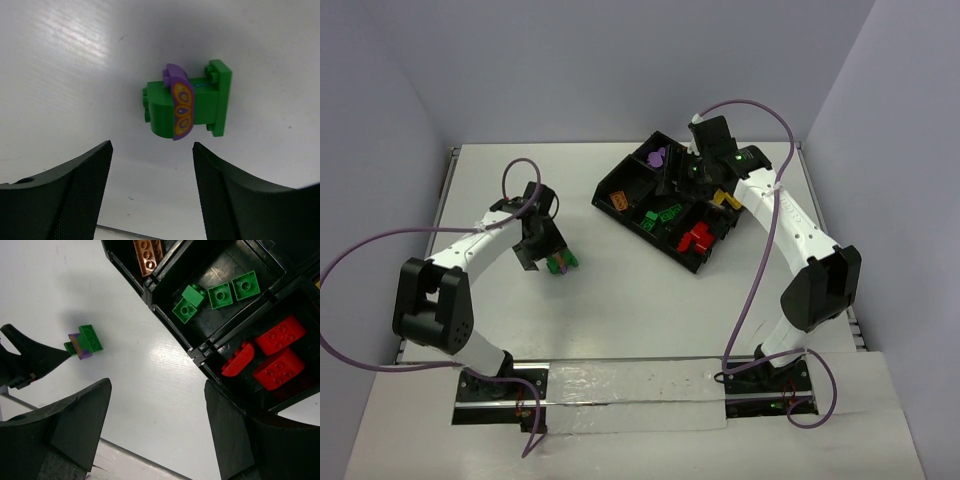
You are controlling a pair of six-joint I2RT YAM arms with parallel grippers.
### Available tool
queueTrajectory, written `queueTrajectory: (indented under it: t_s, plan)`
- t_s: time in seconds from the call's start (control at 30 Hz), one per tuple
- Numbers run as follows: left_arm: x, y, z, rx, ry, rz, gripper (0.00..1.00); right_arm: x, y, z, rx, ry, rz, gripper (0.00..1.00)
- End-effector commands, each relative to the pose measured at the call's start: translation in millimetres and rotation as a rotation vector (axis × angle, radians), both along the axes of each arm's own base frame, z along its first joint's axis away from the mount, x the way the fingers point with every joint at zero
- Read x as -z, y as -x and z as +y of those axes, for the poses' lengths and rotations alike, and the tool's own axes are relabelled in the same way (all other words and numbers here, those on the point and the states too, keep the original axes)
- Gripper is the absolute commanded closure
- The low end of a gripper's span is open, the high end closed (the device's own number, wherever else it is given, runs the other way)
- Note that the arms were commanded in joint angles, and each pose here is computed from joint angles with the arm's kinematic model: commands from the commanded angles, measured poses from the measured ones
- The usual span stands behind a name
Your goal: Sort the legos into containers by color
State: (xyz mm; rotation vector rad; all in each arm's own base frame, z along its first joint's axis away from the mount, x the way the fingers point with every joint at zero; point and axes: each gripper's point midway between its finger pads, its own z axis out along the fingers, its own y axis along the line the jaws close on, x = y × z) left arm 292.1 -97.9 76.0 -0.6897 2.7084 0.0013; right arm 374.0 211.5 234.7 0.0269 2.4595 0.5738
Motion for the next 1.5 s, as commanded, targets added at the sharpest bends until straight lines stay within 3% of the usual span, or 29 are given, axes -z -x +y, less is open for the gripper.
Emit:
queueTrajectory:
  t_s: [0.0, 0.33, 0.63, 0.87, 0.93, 1.07, 1.1, 1.13, 1.33, 1.47]
  plan:
    - [5, -14, -4, -0.112, 0.059, -0.073, 0.32, -13, -2, 2, -0.007, 0.006, -0.041, 0.18]
    - [27, -23, 0, -0.14, 0.049, -0.099, 0.43, -13, -2, 0, -0.001, 0.014, -0.043, 0.18]
    - [33, -25, 9, -0.133, -0.001, -0.107, 0.48, -14, -4, 4, -0.003, 0.008, -0.043, 0.18]
    - [38, -21, 13, -0.125, -0.02, -0.098, 0.61, -11, -4, 6, -0.003, 0.008, -0.036, 0.18]
    - [41, -19, 13, -0.108, -0.026, -0.09, 0.67, -11, -3, 8, -0.006, 0.001, -0.033, 0.18]
    - [39, -24, 12, -0.048, -0.039, -0.08, 0.92, -8, -3, 13, -0.026, 0.047, -0.041, 0.18]
    - [36, -26, 12, -0.026, -0.043, -0.081, 0.99, -4, -1, 20, -0.055, 0.051, -0.033, 0.18]
    - [33, -28, 11, -0.008, -0.045, -0.089, 1.0, -2, 2, 28, -0.084, 0.041, -0.028, 0.18]
    - [-2, -42, -3, 0.147, 0.0, -0.165, 1.0, 1, 37, 100, -0.319, -0.148, -0.009, 0.17]
    - [-32, -50, -20, 0.238, 0.071, -0.222, 1.0, 7, 53, 130, -0.361, -0.252, 0.022, 0.17]
